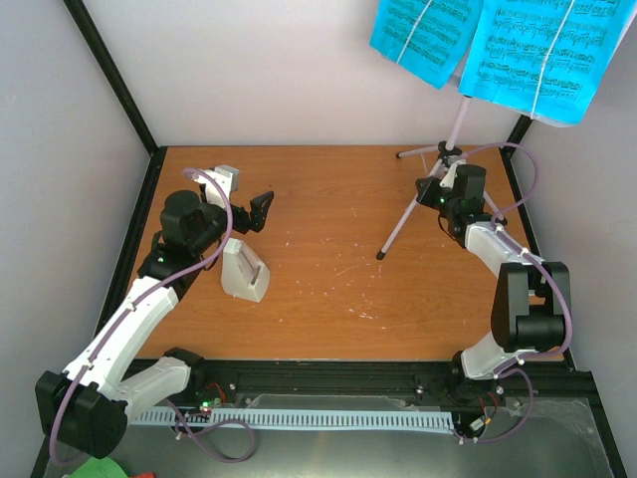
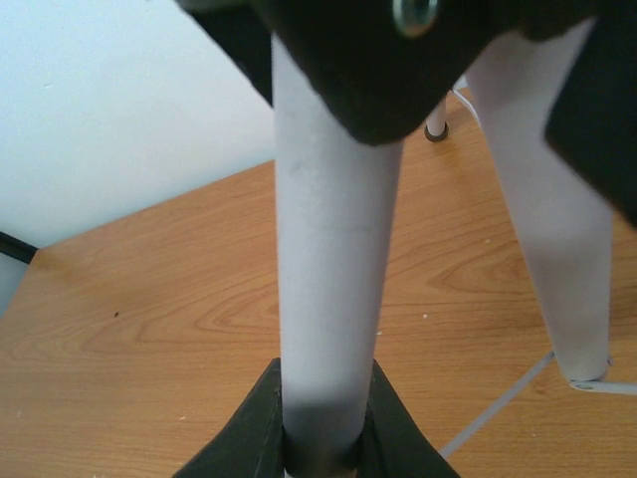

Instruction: Pack up the instrument practice props

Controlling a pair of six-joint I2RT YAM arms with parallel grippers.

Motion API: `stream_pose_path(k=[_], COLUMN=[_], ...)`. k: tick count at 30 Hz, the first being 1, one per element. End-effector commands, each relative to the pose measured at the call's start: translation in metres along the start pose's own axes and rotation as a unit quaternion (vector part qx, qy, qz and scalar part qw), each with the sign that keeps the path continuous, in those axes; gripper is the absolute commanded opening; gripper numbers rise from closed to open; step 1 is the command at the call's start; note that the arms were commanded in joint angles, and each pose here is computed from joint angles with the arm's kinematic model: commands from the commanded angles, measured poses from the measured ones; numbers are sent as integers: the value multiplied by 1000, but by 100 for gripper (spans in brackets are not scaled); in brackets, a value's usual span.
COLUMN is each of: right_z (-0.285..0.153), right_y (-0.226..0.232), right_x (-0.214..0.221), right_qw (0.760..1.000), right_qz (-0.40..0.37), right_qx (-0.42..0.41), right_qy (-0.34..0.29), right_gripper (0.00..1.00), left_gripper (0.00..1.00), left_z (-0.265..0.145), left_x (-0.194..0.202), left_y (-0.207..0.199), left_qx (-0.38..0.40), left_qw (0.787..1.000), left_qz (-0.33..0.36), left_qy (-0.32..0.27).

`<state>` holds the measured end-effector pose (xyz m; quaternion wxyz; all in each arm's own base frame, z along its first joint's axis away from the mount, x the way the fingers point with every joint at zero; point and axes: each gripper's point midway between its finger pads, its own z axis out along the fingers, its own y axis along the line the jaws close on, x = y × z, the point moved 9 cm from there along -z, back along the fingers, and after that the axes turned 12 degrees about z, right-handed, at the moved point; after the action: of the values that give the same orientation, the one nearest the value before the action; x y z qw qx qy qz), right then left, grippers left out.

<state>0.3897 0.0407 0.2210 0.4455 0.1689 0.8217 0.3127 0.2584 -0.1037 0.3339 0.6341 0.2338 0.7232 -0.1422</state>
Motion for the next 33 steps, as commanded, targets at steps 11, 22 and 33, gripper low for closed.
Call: stream_pose_path(k=[11,22,33], right_z=[-26,-18,-20], right_y=[61,125,136], right_x=[47,113,127], right_qw=[986,928,891], right_qz=[-37,-139,-198], right_qx=[-147,-289,-336], right_qy=[73,189,231], right_gripper=[3,3,3], left_gripper=[100,100,100], left_z=[-1,-4,-7], left_x=[-5,-9,-13], left_y=[2,0,-8], left_qx=[1,8,58], left_qw=[1000,1000,998], left_qz=[-5,-5,9], left_qy=[-13,-21,-39])
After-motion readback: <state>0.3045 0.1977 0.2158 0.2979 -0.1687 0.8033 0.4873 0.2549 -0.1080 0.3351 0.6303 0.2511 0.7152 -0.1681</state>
